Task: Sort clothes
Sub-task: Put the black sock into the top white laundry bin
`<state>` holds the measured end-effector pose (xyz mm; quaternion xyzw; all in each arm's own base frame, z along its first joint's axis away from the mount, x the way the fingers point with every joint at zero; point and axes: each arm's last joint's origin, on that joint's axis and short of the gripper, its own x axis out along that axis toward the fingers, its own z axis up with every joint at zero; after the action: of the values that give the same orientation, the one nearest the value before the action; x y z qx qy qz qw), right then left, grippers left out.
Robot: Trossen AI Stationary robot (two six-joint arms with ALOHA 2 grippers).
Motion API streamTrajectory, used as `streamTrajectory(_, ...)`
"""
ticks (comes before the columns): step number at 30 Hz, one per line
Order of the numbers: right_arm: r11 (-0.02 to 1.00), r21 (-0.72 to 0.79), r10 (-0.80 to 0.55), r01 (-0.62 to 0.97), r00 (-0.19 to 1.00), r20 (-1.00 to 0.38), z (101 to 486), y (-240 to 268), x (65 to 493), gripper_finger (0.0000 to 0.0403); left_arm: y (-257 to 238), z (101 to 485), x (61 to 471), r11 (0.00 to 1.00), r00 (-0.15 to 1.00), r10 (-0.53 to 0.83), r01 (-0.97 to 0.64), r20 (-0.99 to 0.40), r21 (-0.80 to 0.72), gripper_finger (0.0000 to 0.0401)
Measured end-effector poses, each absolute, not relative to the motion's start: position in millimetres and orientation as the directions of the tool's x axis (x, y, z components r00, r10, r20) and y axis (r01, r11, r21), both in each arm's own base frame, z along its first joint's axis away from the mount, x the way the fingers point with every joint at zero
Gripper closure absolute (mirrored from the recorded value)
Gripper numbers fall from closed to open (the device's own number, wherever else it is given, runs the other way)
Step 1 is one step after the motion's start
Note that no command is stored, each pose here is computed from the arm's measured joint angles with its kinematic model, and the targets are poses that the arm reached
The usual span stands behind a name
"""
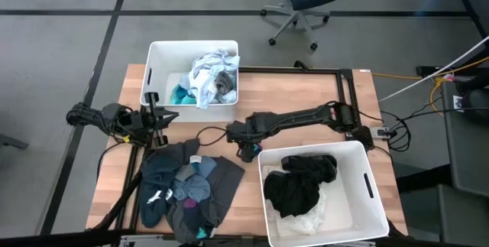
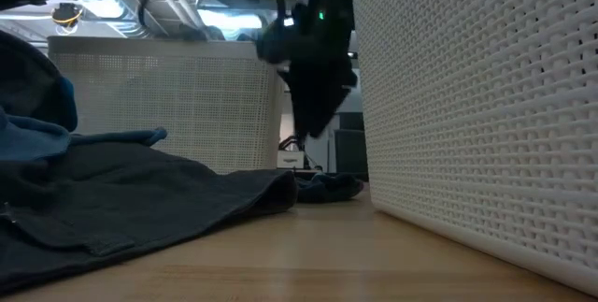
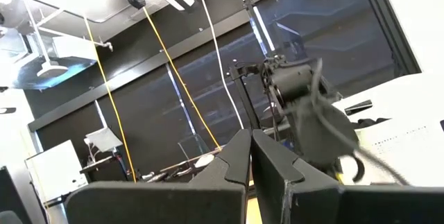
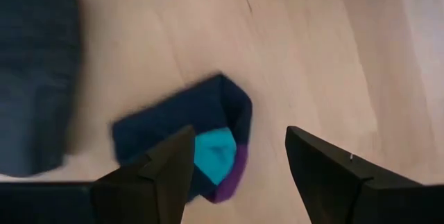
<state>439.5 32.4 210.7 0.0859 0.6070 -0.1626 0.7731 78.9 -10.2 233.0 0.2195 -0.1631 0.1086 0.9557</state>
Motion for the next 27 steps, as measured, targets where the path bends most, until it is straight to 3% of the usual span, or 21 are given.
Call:
streamTrajectory(7, 0.93, -0.095, -0.151, 0.354, 0.132, -0.98, 177, 33, 447, 0.0175, -10, 233, 79, 0.88, 0.923, 0.136, -0.279, 0.359, 0.384, 0.0396)
streamTrajectory(11, 0.941, -0.048, -0.088, 0.335, 0.104, -0.991, 165, 36, 448, 0.0175, -10, 233, 79, 0.88, 0.923, 0.136, -0.279, 0.36, 0.384, 0.0396)
streamTrajectory(18, 0.95, -0.032, -0.081, 0.311, 0.145, -0.986, 166, 42, 452, 0.0177, -10, 233, 79, 0.88, 0.923, 0.136, -0.279, 0.36, 0.384, 0.0396)
streamTrajectory(27, 0.961, -0.019, -0.058, 0.277, 0.132, -0.99, 151, 43, 456, 0.0231, -10, 233, 79, 0.88, 0.923, 0.136, -0.279, 0.36, 0.384, 0.0396)
